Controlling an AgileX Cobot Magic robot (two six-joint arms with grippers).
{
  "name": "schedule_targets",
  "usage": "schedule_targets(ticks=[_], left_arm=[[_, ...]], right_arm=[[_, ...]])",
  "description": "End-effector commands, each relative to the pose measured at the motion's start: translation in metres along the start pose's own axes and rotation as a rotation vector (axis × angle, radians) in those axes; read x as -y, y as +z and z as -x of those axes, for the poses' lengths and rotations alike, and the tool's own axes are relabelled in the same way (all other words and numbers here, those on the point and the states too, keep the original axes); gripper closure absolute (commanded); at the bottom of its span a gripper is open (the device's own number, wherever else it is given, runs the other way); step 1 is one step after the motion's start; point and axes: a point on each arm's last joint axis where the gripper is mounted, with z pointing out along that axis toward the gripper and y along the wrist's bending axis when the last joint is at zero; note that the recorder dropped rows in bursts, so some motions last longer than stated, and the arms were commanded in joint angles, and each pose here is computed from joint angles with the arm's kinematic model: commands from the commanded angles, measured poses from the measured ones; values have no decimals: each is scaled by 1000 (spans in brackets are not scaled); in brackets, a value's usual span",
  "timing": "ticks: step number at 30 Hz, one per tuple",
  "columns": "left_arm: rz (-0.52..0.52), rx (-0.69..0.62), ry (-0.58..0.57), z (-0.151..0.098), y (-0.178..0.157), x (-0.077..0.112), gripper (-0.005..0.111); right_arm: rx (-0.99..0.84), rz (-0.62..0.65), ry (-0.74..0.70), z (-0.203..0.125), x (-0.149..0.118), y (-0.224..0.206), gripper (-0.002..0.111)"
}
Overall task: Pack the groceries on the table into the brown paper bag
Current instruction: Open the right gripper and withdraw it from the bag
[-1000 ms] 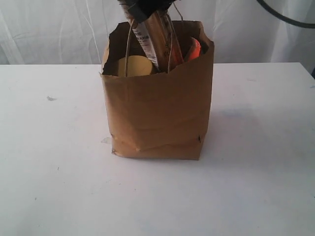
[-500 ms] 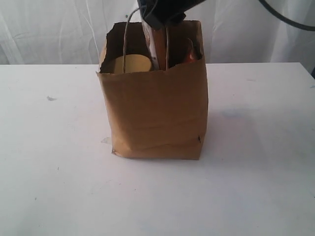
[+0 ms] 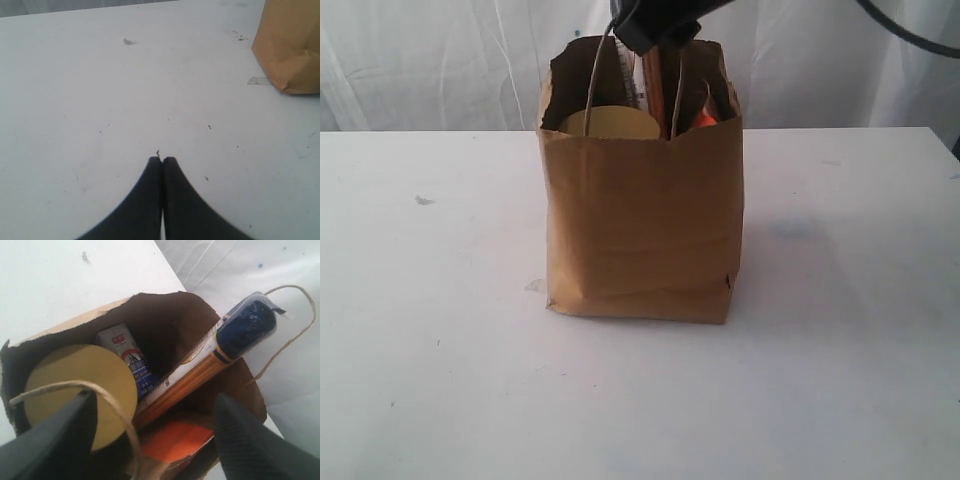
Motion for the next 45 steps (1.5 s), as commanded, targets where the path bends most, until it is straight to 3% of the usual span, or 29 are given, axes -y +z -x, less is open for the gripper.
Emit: schedule_targets(ticks=[1,7,13,20,27,38,45], left_arm=[[2,0,0,-1,0,0,107],[2,0,0,-1,0,0,107],[2,0,0,-1,0,0,107],[2,0,0,-1,0,0,107],[2,0,0,-1,0,0,107],[2,0,0,-1,0,0,107],[2,0,0,-1,0,0,107]], right_arm=[[7,-10,12,1,2,-11,46],[10,-11,15,0,1,-27,50],[32,-20,55,-9,-5,-52,78],[176,-32,237,-28,-20,-98,108],[269,95,386,-52,-47,-126,108],[193,234,663,-71,-66,-117,108],[196,235,679,-71,-66,-118,108]])
